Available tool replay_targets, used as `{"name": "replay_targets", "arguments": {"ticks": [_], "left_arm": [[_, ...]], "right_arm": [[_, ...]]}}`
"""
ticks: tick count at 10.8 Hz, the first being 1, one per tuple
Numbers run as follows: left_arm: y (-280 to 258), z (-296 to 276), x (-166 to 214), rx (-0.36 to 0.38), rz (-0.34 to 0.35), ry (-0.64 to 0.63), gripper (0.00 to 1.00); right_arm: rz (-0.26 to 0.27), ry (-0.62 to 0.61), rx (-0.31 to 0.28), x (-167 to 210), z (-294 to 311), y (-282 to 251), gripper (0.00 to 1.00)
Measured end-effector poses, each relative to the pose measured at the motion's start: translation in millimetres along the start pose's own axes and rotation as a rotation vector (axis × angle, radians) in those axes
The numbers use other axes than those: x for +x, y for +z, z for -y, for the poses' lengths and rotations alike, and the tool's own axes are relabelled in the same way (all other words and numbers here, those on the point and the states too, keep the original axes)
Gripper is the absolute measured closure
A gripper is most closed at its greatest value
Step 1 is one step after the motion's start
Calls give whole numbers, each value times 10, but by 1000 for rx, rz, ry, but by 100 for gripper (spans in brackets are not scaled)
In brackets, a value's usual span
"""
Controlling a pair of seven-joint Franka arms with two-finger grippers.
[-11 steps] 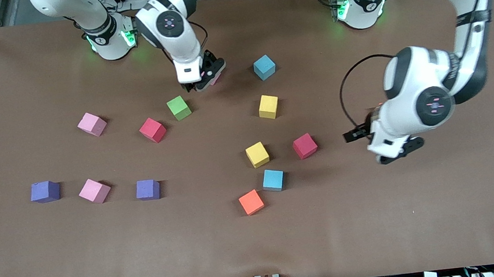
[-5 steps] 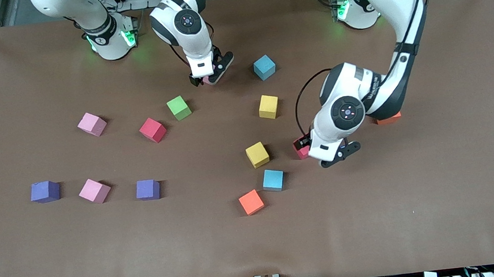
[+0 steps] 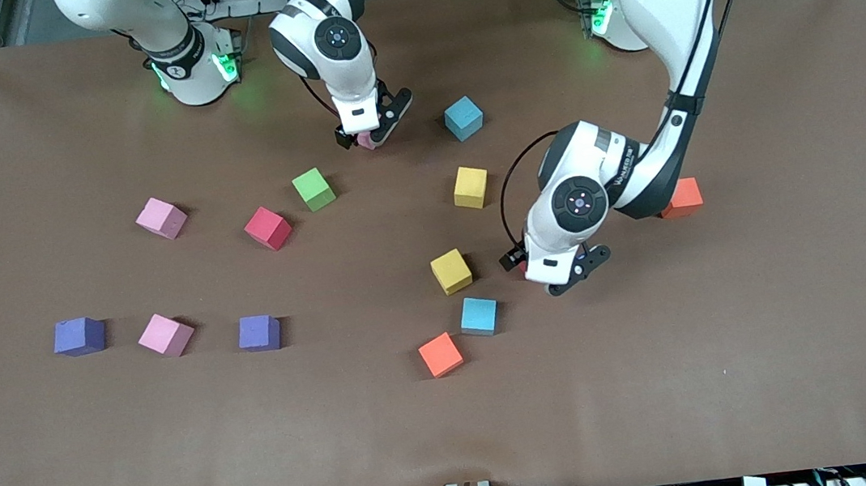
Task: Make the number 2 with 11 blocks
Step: 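Grasp the pink block with the right gripper while the left gripper grasps the red block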
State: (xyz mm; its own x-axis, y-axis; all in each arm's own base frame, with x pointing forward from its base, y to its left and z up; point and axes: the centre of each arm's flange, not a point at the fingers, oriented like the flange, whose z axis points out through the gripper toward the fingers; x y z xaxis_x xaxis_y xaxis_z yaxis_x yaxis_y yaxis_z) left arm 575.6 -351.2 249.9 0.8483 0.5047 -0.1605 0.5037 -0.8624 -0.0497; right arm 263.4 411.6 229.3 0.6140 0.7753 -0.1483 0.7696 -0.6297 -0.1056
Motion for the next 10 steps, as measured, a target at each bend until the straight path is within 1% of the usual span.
{"name": "replay_targets", "arguments": {"ticks": [3, 6, 9, 10], "left_arm": [[171, 61, 78, -1, -56, 19, 0], [296, 116, 110, -34, -76, 13, 0], [374, 129, 93, -67, -92, -13, 0], [385, 127, 83, -71, -93, -16, 0]], "right_arm": [[11, -16, -4, -10, 56, 55, 0], [24, -32, -7, -21, 121, 131, 0], [20, -40, -9, -15, 157, 175, 0], [12, -46, -11, -2, 157, 200, 0]]}}
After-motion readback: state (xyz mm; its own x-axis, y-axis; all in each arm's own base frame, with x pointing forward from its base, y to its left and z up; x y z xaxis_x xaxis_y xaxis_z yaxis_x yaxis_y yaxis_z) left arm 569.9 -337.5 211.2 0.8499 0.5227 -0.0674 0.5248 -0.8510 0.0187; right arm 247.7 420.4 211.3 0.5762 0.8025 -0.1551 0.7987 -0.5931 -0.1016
